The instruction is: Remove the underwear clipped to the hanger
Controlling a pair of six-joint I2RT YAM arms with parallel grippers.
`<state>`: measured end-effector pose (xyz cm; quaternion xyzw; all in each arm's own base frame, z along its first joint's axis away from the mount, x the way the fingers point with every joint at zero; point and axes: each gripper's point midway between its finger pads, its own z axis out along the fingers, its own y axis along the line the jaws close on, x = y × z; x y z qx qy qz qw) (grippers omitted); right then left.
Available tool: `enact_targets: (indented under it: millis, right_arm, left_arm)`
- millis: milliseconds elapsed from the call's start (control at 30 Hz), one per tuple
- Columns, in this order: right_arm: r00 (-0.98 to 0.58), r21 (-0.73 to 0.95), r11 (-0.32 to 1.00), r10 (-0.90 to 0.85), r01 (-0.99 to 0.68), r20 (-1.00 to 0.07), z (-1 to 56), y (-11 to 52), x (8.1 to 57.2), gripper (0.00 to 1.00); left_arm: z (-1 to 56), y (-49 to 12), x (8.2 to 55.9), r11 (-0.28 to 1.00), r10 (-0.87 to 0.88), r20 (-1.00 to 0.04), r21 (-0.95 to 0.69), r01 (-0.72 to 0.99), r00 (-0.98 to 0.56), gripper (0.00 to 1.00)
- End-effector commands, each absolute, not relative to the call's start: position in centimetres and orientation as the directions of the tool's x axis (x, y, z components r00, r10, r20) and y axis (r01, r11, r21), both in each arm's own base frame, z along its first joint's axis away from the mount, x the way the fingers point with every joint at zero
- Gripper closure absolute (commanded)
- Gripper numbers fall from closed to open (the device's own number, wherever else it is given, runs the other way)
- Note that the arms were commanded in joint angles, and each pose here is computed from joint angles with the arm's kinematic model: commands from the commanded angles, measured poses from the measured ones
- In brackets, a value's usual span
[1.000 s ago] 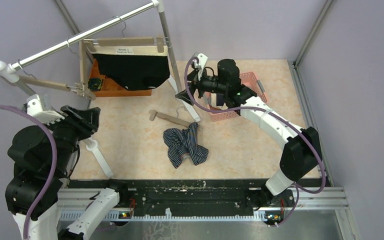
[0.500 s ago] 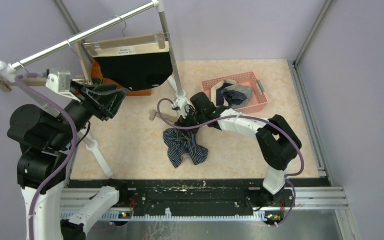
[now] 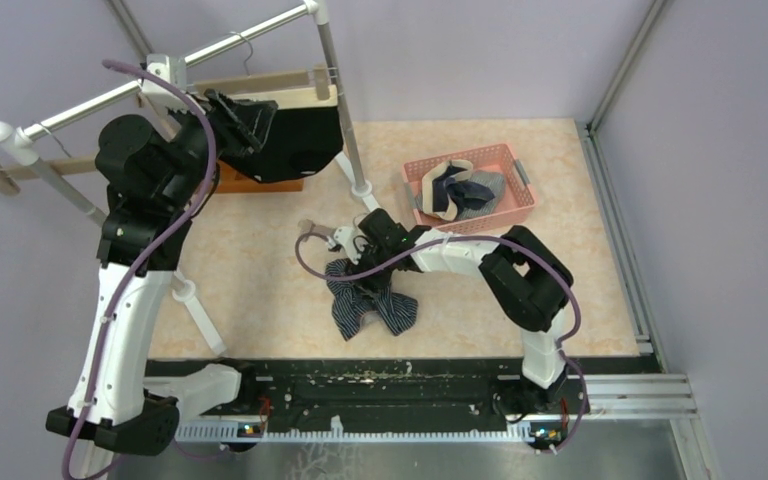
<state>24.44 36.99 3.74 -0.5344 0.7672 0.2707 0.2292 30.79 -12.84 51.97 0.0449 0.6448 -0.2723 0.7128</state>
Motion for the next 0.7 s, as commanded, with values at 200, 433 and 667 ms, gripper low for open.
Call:
enact_targets:
  millis: [200,433,667]
  right_arm:
    - [-0.275,0.131,0.248,-0.740,-0.960,-0.614,4.8,38.1,24.2,1.00]
    - [-0.225,-0.060,0.373,-0.672,-0.926,-0.705,13.4,36.2,28.0,1.00]
    - [-0.080,-0.309,0.665,-0.486,-0.680,-0.870,30.3,29.7,33.6,1.00]
  left_arm:
    - [53.2,-10.4,33.7,0.861,-0.456,-0.882,-0.403,0.310,0.120,0.42]
    - [50.4,-10.9,35.8,0.842,-0.497,-0.863,-0.455,0.292,0.088,0.41]
    - [49.9,-11.8,37.2,0.824,-0.523,-0.848,-0.477,0.305,0.086,0.41]
